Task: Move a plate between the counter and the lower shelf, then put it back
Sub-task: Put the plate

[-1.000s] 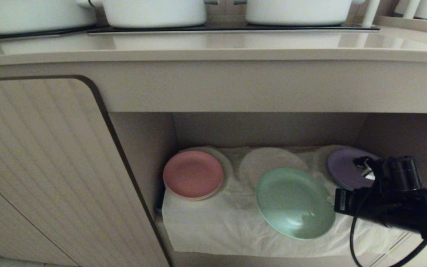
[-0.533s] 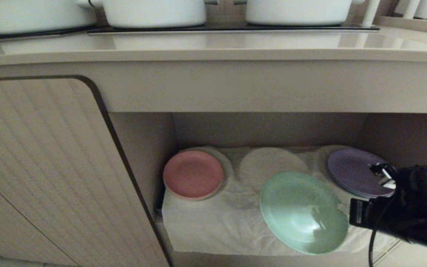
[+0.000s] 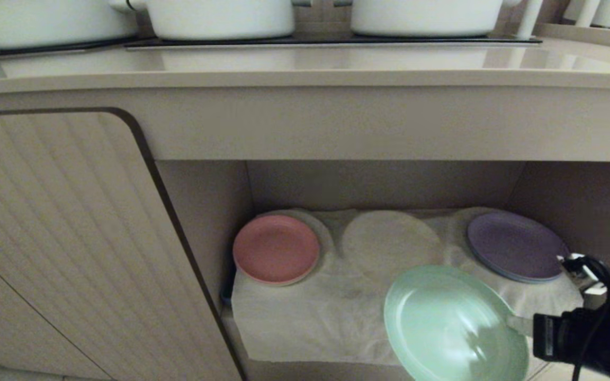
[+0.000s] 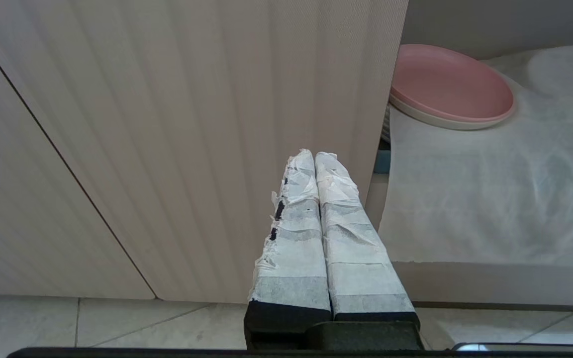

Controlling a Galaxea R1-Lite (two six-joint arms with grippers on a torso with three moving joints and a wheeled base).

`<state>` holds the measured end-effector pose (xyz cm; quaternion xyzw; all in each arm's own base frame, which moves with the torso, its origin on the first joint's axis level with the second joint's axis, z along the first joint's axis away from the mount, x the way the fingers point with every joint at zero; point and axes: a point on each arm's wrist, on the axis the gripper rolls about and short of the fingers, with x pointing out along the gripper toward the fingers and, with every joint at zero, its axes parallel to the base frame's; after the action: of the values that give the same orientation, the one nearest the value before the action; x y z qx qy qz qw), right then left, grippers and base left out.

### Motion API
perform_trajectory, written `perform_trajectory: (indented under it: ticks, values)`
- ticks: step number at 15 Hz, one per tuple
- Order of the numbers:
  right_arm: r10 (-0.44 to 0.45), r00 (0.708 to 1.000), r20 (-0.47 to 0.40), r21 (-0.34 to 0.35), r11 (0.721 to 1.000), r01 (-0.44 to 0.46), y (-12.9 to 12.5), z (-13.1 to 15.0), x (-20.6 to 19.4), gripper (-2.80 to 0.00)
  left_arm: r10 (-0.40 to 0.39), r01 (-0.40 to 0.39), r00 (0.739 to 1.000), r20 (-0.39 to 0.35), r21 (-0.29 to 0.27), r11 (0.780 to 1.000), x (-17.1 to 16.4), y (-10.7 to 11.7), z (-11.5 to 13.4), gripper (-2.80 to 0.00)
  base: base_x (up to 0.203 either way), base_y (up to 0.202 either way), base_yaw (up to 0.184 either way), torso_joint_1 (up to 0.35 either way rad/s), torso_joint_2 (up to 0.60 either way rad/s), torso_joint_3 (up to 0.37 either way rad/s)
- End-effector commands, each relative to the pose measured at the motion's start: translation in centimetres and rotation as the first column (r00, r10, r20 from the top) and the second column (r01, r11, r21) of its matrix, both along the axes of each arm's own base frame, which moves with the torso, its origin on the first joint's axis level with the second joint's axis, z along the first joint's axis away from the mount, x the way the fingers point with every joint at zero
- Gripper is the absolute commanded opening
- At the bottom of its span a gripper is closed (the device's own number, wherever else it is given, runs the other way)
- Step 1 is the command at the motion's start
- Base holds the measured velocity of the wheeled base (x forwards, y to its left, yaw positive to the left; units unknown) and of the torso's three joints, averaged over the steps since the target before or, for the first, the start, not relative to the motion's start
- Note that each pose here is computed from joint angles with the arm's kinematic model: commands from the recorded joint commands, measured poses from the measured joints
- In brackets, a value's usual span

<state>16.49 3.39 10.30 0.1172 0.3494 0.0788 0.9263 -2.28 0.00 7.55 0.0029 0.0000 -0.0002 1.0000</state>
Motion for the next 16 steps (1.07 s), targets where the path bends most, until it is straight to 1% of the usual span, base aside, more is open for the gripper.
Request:
perform_trajectory:
  ticks: [1, 3, 10, 11, 14, 16]
  values:
    - [0.003, 1.0, 0.024, 0.002, 1.0, -0.003, -0.3, 0.4, -1.4, -2.8, 0.0, 0.0, 1.0, 0.0, 0.0, 1.0, 0.0, 0.0, 0.0, -2.8, 0.0, 0.0, 0.0, 0.0, 0.0, 0.0]
    - [0.012, 1.0, 0.001, -0.016, 1.0, -0.012, -0.6, -0.2, -2.9, -2.8, 0.0, 0.0, 1.0, 0.0, 0.002, 1.0, 0.0, 0.0, 0.0, -2.8, 0.0, 0.0, 0.0, 0.0, 0.0, 0.0]
    - [0.021, 1.0, -0.014, -0.025, 0.999, -0.021, -1.3, -1.0, -7.1, -2.8, 0.0, 0.0, 1.0, 0.0, 0.0, 1.0, 0.0, 0.0, 0.0, -2.8, 0.0, 0.0, 0.0, 0.0, 0.0, 0.0]
    - [0.023, 0.999, -0.033, -0.032, 0.999, -0.024, -1.5, -1.4, -7.8, -2.8, 0.0, 0.0, 1.0, 0.001, 0.0, 1.0, 0.0, 0.0, 0.0, -2.8, 0.0, 0.0, 0.0, 0.0, 0.0, 0.0]
    - [0.009, 0.999, -0.042, -0.046, 0.999, -0.011, -1.7, -2.3, -8.5, -2.8, 0.0, 0.0, 1.0, 0.001, 0.0, 1.0, 0.0, 0.0, 0.0, -2.8, 0.0, 0.0, 0.0, 0.0, 0.0, 0.0]
    - [0.019, 0.999, -0.034, -0.059, 0.998, -0.021, -1.7, -2.5, -8.6, -2.8, 0.0, 0.0, 1.0, 0.0, 0.0, 1.0, 0.0, 0.0, 0.0, -2.8, 0.0, 0.0, 0.0, 0.0, 0.0, 0.0]
